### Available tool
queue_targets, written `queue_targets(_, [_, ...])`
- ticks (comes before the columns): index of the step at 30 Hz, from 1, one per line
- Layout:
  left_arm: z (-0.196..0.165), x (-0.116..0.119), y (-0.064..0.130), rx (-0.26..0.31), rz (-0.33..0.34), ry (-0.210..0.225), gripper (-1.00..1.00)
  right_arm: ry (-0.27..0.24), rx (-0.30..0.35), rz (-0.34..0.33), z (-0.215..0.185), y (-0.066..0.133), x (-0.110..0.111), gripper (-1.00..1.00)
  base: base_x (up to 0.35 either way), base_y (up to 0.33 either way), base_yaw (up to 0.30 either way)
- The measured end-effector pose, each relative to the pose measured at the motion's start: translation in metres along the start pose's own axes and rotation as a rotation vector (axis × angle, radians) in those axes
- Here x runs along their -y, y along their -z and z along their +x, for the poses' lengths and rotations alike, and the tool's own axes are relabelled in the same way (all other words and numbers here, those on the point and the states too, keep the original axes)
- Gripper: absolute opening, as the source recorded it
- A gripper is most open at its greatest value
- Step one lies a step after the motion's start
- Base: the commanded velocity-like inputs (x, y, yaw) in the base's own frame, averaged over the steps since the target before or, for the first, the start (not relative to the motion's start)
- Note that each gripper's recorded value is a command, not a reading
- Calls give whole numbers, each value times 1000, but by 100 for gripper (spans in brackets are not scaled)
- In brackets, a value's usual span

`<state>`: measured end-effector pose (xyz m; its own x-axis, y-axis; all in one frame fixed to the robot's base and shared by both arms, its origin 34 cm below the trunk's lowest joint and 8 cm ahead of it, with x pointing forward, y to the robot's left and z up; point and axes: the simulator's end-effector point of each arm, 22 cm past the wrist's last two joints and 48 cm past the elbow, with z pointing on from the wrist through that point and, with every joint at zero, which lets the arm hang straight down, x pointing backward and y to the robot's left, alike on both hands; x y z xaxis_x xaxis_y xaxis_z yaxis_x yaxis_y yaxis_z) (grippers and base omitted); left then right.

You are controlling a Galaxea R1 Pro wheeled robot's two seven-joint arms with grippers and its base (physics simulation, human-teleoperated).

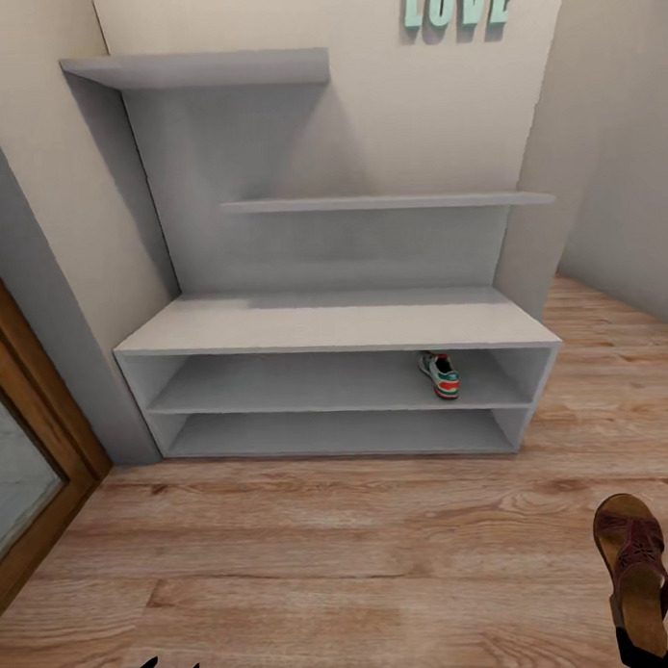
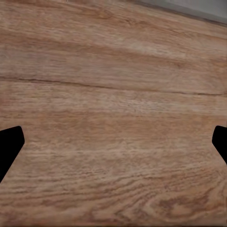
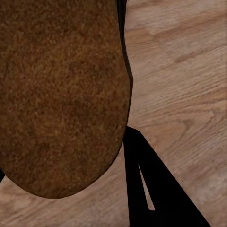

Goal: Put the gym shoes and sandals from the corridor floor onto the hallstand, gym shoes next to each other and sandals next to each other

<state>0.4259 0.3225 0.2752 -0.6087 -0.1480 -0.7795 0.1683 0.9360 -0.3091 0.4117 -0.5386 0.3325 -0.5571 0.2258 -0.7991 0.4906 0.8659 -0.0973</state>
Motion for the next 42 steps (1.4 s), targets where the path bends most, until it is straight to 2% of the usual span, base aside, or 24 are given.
queue_targets(17, [0,0,0,0,1,0,100,-1,0,0,0,0,0,-100,-1,307,0])
queue_targets(31, [0,-1,0,0,-2,0,100,-1,0,-1,0,0,0,-100,-99,299,0])
queue_targets(42, [-1,-1,0,0,-3,0,100,0,5,-2,-2,0,-1,-100,-8,66,0])
